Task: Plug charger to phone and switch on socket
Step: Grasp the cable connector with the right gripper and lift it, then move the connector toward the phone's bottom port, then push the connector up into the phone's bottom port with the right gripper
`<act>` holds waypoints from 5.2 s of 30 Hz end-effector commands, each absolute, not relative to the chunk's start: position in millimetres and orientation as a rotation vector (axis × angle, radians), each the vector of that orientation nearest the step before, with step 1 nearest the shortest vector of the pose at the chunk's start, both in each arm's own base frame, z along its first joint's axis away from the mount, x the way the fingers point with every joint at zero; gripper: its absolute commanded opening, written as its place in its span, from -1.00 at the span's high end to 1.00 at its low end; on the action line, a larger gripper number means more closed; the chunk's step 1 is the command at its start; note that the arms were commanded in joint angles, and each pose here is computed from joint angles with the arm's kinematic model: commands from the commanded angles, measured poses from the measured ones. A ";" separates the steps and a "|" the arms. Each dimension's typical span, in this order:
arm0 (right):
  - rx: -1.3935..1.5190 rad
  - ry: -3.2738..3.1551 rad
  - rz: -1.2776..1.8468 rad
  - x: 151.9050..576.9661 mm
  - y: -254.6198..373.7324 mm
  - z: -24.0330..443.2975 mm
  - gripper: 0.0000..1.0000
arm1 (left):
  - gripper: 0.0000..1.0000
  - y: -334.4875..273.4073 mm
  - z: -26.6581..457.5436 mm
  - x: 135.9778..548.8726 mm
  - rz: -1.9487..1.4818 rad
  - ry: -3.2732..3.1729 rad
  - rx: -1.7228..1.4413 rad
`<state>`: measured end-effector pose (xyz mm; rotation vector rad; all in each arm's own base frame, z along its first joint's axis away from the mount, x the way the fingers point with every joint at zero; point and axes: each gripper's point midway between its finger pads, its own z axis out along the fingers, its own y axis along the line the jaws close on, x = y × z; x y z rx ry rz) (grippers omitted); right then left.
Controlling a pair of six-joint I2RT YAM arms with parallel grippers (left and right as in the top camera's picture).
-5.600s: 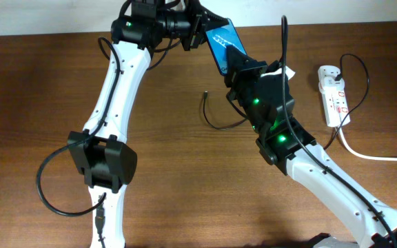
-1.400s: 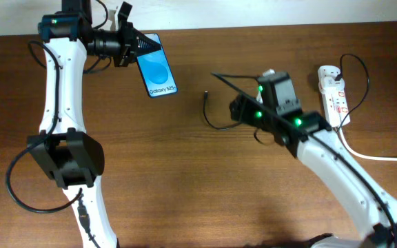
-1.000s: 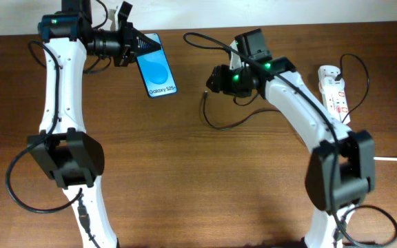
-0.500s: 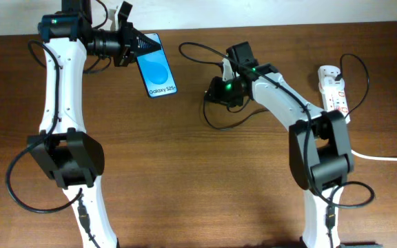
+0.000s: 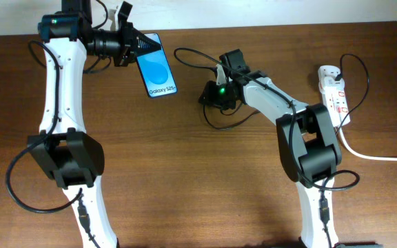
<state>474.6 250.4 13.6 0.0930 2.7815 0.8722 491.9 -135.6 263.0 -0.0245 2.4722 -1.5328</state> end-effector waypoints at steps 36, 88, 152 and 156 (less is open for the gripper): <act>-0.401 2.425 1.071 419.0 248.1 232.7 0.91 | 1.00 -143.8 280.1 486.4 -1.645 2.399 0.040; -0.385 2.152 1.737 334.2 294.6 330.3 0.92 | 1.00 -179.8 357.0 499.4 -2.051 2.170 0.113; -0.342 2.120 1.664 351.4 286.0 330.8 0.92 | 1.00 -187.6 351.2 504.7 -2.007 2.201 0.061; -0.331 2.120 1.652 353.5 285.5 330.2 0.92 | 1.00 -187.6 351.2 504.6 -2.007 2.201 0.061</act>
